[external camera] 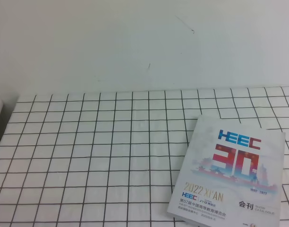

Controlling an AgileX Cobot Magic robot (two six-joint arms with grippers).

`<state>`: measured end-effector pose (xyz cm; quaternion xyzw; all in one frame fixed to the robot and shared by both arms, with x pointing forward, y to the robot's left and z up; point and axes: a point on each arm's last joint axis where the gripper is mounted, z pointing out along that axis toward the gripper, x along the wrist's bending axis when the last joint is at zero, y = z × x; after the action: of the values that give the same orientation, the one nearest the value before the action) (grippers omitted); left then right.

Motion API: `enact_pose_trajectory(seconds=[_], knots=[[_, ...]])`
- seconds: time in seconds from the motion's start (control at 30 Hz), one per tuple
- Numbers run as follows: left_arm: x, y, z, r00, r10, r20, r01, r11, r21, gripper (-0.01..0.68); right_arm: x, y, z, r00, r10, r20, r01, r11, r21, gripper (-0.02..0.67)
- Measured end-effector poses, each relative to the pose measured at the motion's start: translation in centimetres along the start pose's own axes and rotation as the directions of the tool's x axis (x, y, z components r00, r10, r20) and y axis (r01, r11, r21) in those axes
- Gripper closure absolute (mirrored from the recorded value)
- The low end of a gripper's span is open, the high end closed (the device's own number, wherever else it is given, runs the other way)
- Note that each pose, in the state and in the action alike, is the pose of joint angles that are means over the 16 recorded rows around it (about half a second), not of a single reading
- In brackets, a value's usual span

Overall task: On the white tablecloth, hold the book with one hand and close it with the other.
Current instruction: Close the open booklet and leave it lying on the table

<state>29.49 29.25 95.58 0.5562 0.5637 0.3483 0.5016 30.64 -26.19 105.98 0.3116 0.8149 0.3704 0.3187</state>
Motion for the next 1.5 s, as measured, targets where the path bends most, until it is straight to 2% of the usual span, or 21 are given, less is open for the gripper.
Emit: enact_pose_trajectory(seconds=[0.2,0.37,1.13,1.3,1.5], knots=[[0.5,-0.1,-0.2,0.997,-0.006,-0.072,0.003,0.999,-0.032,0.676,0.0,0.0,0.0,1.000,0.002,-0.002,-0.002,1.000,0.000,0.652],[0.6,-0.2,-0.3,0.995,-0.012,-0.100,0.009,0.999,-0.034,0.676,0.0,0.0,0.0,1.000,0.002,-0.002,-0.002,1.000,0.000,0.652],[0.5,-0.2,-0.3,0.995,-0.026,-0.099,0.023,0.999,-0.032,0.676,-0.1,-0.1,0.0,1.000,-0.007,0.008,0.007,1.000,0.005,0.652],[0.5,-0.2,-0.3,0.995,-0.025,-0.099,0.022,0.999,-0.031,0.676,-0.3,-0.2,-0.1,0.998,-0.016,0.057,0.017,1.000,-0.014,0.652],[0.5,-0.2,-0.3,0.995,-0.023,-0.099,0.020,0.999,-0.030,0.676,-0.6,-1.0,0.0,0.982,0.008,0.187,0.014,0.993,-0.116,0.652]])
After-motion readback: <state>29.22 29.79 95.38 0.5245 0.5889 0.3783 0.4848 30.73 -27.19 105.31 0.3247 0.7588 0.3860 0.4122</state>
